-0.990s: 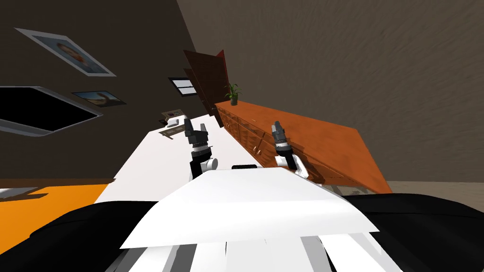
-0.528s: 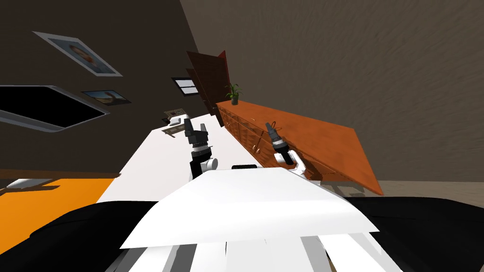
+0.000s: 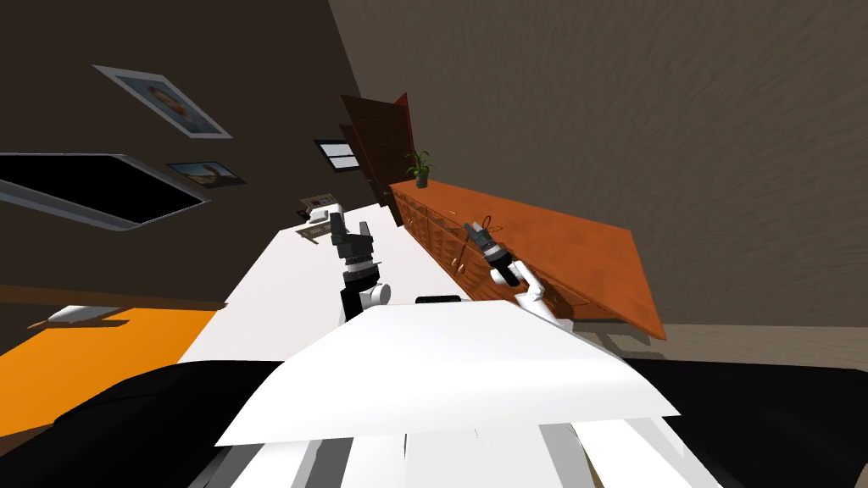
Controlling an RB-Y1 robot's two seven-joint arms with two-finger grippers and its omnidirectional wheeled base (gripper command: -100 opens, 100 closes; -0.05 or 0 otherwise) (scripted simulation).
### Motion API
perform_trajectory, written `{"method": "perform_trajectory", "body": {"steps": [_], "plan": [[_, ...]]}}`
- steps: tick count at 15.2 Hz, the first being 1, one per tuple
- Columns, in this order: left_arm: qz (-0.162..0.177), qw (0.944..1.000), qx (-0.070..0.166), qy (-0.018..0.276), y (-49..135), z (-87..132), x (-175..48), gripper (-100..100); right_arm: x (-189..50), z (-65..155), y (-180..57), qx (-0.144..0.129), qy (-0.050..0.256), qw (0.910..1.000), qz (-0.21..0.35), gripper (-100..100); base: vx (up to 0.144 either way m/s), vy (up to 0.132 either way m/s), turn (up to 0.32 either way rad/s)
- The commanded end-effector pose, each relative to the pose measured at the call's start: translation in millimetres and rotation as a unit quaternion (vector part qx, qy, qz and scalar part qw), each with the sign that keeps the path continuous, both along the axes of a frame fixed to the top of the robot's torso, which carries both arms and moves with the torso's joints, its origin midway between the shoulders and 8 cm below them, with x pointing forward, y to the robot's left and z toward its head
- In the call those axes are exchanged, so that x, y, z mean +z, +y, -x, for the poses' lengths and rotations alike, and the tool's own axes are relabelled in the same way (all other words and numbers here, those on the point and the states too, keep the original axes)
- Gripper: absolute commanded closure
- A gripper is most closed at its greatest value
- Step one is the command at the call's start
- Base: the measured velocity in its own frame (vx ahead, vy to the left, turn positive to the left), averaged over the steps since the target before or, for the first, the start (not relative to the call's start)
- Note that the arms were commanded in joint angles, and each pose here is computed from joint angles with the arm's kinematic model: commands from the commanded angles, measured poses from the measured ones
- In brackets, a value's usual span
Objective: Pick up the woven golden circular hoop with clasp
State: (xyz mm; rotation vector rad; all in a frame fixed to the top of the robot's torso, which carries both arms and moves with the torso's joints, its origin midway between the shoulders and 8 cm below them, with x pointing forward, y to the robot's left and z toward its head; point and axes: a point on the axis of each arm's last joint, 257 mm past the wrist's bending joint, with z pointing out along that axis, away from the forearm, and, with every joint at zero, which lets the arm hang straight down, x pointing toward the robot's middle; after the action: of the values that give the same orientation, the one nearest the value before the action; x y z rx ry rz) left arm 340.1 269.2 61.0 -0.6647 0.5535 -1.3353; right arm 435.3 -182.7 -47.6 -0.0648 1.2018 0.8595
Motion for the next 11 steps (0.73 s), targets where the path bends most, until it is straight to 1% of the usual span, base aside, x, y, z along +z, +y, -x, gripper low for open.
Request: {"method": "perform_trajectory", "body": {"steps": [1,3,4,6,7,9,10,11], "plan": [[0.0,1.0,0.0,0.0,0.0,0,0,0,-8,-10,8,-0.002,-0.008,0.9988,0.049,-100,-0.06,-0.054,0.03],[0.0,1.0,0.0,0.0,0.0,0,0,0,-10,-10,9,-0.004,-0.011,0.9981,0.061,-100,-0.05,-0.044,0.034],[0.0,1.0,0.0,0.0,0.0,0,0,0,-15,-20,14,-0.005,-0.018,0.995,0.098,-100,-0.043,-0.038,0.041],[0.0,1.0,0.0,0.0,0.0,0,0,0,-17,-20,15,-0.007,-0.021,0.9938,0.109,-100,-0.043,-0.038,0.033],[0.0,1.0,0.0,0.0,0.0,0,0,0,-23,-29,19,-0.01,-0.029,0.9886,0.147,-100,-0.047,-0.037,0.045],[0.0,1.0,0.0,0.0,0.0,0,0,0,-25,-29,20,-0.012,-0.032,0.9869,0.158,-100,-0.044,-0.04,0.034],[0.0,1.0,0.0,0.0,0.0,0,0,0,-30,-39,23,-0.015,-0.041,0.9799,0.195,-100,-0.047,-0.038,0.045],[0.0,1.0,0.0,0.0,0.0,0,0,0,-31,-39,24,-0.016,-0.043,0.9778,0.204,-100,-0.051,-0.052,0.052]]}}
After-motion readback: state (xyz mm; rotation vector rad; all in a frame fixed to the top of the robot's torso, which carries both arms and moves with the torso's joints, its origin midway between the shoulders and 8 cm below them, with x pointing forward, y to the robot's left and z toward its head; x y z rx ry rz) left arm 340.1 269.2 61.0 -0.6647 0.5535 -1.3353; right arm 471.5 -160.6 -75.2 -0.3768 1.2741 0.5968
